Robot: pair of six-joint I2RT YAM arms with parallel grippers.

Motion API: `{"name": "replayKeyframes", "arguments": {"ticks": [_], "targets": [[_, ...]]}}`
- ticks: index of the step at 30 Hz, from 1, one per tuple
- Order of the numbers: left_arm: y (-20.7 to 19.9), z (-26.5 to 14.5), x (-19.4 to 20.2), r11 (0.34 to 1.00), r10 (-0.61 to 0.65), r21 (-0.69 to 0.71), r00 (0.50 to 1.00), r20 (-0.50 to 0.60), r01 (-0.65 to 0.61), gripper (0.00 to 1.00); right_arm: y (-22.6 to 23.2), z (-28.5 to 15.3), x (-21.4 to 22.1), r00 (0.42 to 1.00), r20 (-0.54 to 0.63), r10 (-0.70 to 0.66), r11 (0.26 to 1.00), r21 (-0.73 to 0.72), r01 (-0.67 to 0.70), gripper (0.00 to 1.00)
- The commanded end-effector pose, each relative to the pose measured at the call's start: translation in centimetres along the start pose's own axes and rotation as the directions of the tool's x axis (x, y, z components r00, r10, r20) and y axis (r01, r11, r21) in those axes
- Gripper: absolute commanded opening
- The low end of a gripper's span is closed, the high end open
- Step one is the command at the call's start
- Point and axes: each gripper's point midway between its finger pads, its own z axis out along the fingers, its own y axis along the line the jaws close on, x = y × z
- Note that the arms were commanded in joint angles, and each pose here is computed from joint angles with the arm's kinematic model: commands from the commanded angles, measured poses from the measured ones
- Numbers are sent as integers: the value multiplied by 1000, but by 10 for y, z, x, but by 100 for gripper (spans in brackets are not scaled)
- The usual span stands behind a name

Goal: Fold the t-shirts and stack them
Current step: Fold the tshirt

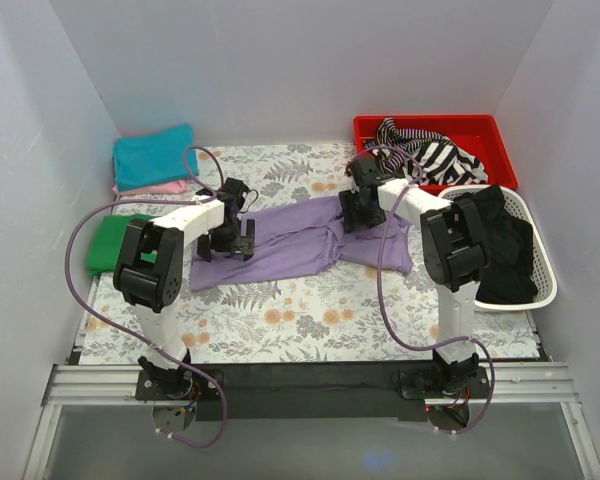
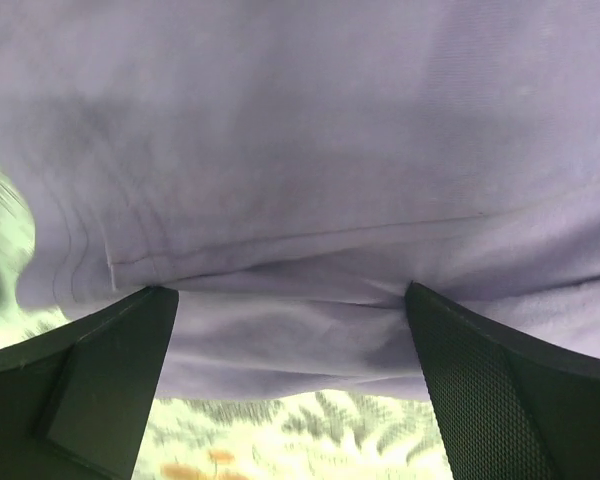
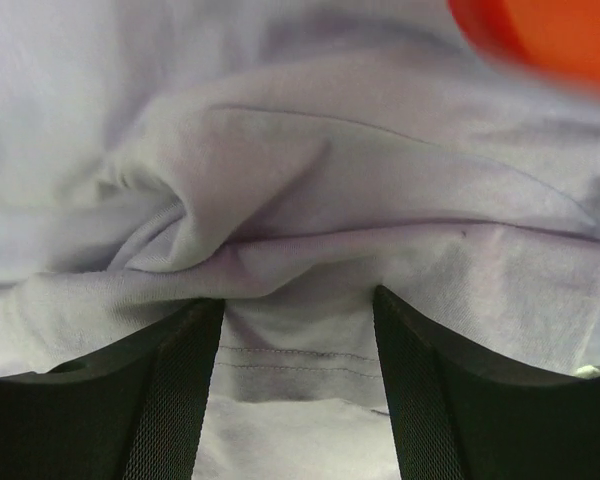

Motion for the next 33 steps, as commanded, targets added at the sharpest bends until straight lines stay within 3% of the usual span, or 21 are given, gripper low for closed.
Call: {"name": "replayKeyframes", "arguments": {"ticks": [1,10,21,28,33], "targets": [[-5,-25,56,999,23,30,988,-152,-19,98,29,19,7,994,-71,-84,992,-99,77,68],[-77,-83,129,957,86,290,940,-332,15,98,94,44,-25,961,-109,-256,939,-265,220,72],[-99,-121,207,913,228,409,850,-474,-16,98,140,66,-58,961,-21,-276,899,-359,251,81],[-112,-140,219,883,223,468,848,-481,33,98,163,76,-68,960,41,-279,853,-449,267,86],[-114,-158,219,863,210,501,853,-478,68,98,150,80,-90,948,114,-297,870,-378,318,90]]}}
